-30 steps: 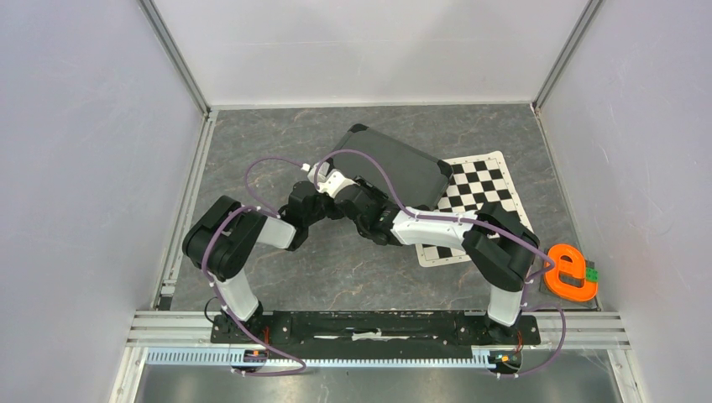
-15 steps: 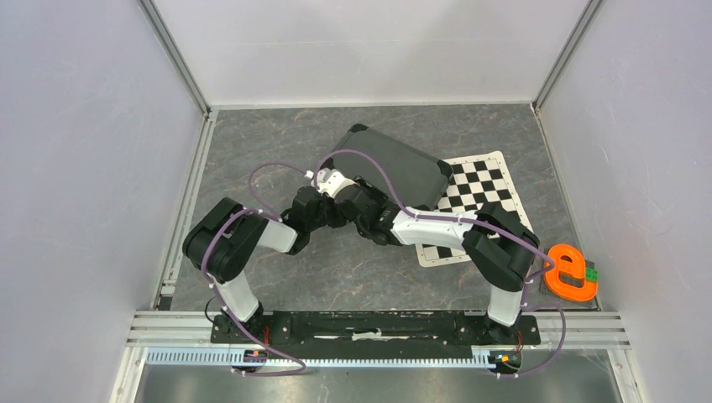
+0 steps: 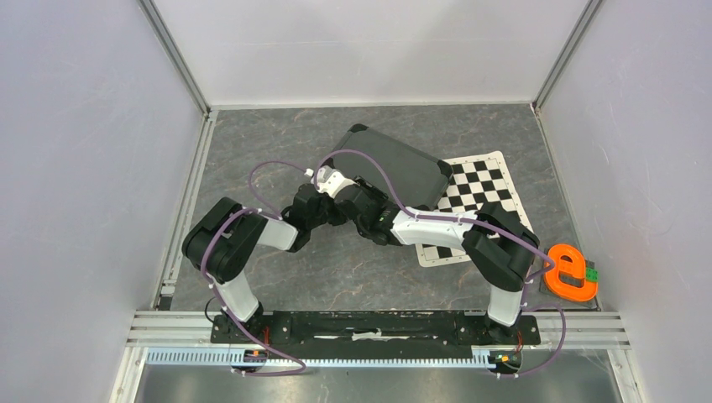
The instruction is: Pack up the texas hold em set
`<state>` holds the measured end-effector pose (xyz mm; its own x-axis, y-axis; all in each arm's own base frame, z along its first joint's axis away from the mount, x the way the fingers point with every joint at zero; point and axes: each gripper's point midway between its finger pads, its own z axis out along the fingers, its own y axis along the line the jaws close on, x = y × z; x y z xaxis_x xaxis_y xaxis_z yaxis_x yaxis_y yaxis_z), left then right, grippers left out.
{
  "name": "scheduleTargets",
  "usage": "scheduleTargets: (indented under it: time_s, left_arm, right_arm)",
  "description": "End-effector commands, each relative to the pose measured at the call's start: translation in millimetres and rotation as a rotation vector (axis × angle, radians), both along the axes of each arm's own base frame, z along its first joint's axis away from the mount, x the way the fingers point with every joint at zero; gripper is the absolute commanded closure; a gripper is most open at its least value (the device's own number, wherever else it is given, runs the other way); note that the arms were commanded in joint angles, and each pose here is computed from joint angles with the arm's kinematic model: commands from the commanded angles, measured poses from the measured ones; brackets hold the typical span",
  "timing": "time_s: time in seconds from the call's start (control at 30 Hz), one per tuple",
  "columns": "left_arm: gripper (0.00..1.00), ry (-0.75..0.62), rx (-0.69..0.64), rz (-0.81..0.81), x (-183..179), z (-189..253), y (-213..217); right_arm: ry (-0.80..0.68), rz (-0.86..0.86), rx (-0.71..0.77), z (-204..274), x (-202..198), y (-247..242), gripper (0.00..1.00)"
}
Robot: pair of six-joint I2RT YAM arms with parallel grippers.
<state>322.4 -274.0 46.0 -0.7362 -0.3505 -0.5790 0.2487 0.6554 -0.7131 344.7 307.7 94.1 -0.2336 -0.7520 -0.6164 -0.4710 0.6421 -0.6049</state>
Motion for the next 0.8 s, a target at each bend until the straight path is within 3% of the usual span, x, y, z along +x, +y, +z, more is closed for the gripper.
scheduleTargets:
  time_s: [0.0, 0.6, 0.77]
  left_arm:
    - [0.98, -0.024, -0.021, 0.02, 12, 12, -6]
    - [0.98, 0.014, 0.003, 0.012, 14, -9, -10]
    - [0.98, 0.052, 0.073, 0.041, 14, -22, -4]
  right_arm:
    - [0.309, -0.026, -0.238, -98, -43, -59, 0.52]
    - [0.283, -0.066, -0.328, -99, -41, -68, 0.58]
    - [0.299, -0.057, -0.333, -104, -43, -68, 0.58]
